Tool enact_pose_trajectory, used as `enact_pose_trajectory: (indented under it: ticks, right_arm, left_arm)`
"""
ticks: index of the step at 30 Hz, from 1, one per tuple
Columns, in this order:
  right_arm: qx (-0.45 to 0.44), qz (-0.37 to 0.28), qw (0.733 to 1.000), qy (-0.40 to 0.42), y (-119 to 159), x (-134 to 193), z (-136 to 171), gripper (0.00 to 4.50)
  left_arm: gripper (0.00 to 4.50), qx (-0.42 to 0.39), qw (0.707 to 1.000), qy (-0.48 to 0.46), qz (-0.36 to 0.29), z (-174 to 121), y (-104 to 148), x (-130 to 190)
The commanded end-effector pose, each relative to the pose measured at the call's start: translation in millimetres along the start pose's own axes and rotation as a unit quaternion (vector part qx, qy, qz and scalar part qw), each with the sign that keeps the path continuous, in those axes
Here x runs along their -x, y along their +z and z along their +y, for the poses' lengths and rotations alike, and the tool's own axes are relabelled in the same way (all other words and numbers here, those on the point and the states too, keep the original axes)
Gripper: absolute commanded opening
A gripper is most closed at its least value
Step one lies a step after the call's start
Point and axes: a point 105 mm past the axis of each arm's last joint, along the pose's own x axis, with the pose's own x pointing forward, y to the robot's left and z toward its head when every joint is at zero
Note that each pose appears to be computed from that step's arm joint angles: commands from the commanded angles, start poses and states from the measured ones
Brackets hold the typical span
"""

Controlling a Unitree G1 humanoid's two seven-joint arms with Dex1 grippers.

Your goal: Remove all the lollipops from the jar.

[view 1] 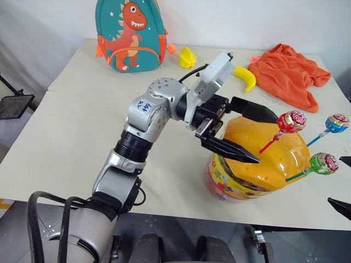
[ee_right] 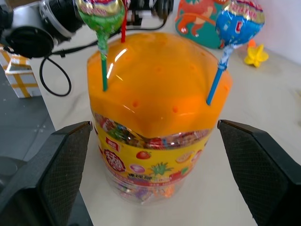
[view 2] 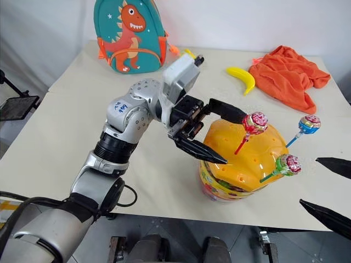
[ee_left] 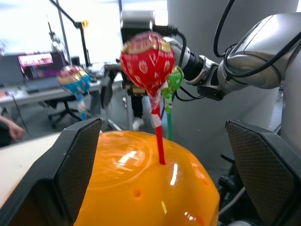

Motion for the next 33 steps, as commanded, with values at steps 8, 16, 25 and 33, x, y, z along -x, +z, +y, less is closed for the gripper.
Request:
enact_pose_trajectory:
  ticks: [8,16,25,33]
  right_arm:
    - [0.032,-0.011,0.999,-0.037,8.3,9.0,-1.6,4.50]
    - [0.025,-0.026,0.999,-0.034,8.9,7.5,0.3,4.50]
    - [0.022,-0.034,0.999,-0.006,12.6,6.2,-3.6,4.50]
    - [0.021,-0.026,0.999,0.006,10.0,0.1,-15.7,4.50]
  left_arm:
    - [2.82,-0.009,1.000,-0.007,0.006,-1.0,1.4,-15.5]
    - [0.38,-0.036,0.998,0.051,0.003,19.8,21.1,-2.3]
    - [0.03,-0.083,0.983,0.164,0.025,39.2,60.5,36.4]
    - [0.03,-0.022,0.951,0.303,0.062,44.0,59.0,76.0]
